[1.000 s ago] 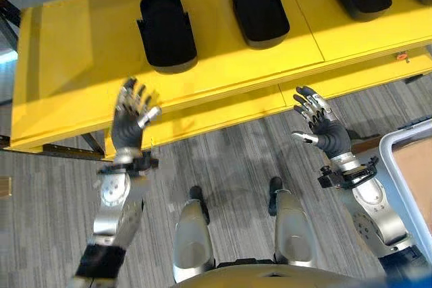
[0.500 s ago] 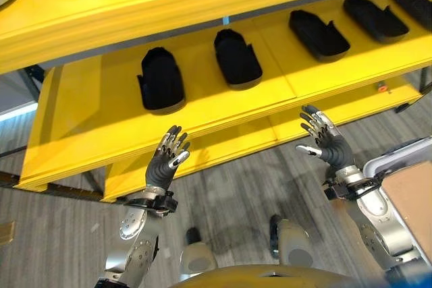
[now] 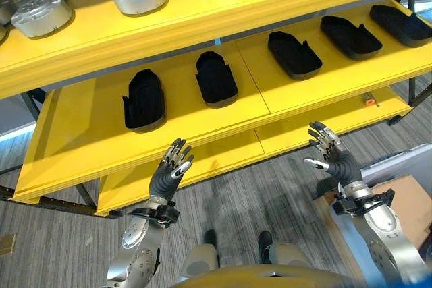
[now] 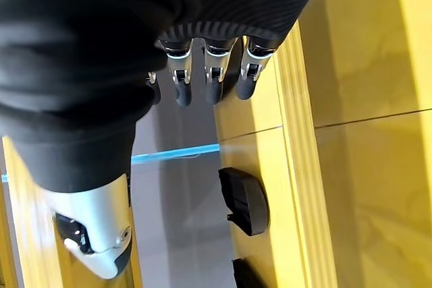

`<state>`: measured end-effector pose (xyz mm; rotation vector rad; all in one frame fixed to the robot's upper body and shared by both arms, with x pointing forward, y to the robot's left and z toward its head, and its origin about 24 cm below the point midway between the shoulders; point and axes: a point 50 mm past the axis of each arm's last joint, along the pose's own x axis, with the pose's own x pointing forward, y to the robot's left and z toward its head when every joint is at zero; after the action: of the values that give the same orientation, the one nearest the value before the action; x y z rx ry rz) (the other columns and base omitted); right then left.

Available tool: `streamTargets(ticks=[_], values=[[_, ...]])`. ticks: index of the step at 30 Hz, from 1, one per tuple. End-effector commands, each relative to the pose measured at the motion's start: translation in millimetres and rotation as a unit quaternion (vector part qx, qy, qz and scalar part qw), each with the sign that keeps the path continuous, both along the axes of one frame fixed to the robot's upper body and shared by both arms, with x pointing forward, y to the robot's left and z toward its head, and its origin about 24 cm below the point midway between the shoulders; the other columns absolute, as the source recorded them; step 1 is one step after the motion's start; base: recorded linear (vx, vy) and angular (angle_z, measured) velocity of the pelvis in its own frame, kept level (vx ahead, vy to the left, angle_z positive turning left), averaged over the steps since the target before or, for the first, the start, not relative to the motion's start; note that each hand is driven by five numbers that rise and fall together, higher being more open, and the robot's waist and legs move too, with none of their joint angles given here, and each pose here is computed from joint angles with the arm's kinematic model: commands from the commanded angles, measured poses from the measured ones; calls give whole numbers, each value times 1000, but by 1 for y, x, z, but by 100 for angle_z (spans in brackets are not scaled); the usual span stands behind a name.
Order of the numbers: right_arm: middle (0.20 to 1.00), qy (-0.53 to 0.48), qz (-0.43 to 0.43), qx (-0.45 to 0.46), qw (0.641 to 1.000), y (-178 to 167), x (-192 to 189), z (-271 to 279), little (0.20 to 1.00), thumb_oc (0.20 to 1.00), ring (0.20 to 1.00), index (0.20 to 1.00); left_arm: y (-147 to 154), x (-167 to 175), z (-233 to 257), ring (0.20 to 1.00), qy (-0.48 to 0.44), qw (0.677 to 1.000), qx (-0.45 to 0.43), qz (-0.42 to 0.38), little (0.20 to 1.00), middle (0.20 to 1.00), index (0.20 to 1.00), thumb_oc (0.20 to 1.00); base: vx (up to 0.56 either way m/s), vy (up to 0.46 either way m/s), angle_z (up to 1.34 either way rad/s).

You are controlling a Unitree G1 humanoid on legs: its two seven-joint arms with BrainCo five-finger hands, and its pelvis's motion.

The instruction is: Move parts from the plastic box to the shelf.

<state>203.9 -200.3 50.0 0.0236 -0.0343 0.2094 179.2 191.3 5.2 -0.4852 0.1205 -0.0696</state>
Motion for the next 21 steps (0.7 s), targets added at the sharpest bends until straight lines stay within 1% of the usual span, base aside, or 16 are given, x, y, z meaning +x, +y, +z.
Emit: streamTargets(ticks=[1,5,8,15,19,21], values=[[1000,-51,15,15,998,10,12,15,1000,1000,1000,1000,13,4,26,1000,-73,997,29,9,1000,1000,1000,1000,89,37,-64],[1000,-45,9,21,999,10,10,11,1000,1000,1000,1000,11,6,29,1000,-82,996,26,5,1000,1000,1000,1000,83,65,-84],[1000,-28,3,37,999,8,6,6,1000,1000,1000,1000,14,3,27,1000,-74,997,31,11,1000,1000,1000,1000,109,104,-17],[1000,-16,28,54,998,19,8,4,1000,1000,1000,1000,14,3,25,1000,-66,997,34,14,1000,1000,1000,1000,42,78,-27],[1000,-16,37,61,997,24,9,5,1000,1000,1000,1000,12,6,25,1000,-67,997,41,8,1000,1000,1000,1000,-3,89,-109],[1000,-28,49,61,997,32,16,10,1000,1000,1000,1000,14,10,30,1000,-76,996,51,18,1000,1000,1000,1000,-92,68,-91]])
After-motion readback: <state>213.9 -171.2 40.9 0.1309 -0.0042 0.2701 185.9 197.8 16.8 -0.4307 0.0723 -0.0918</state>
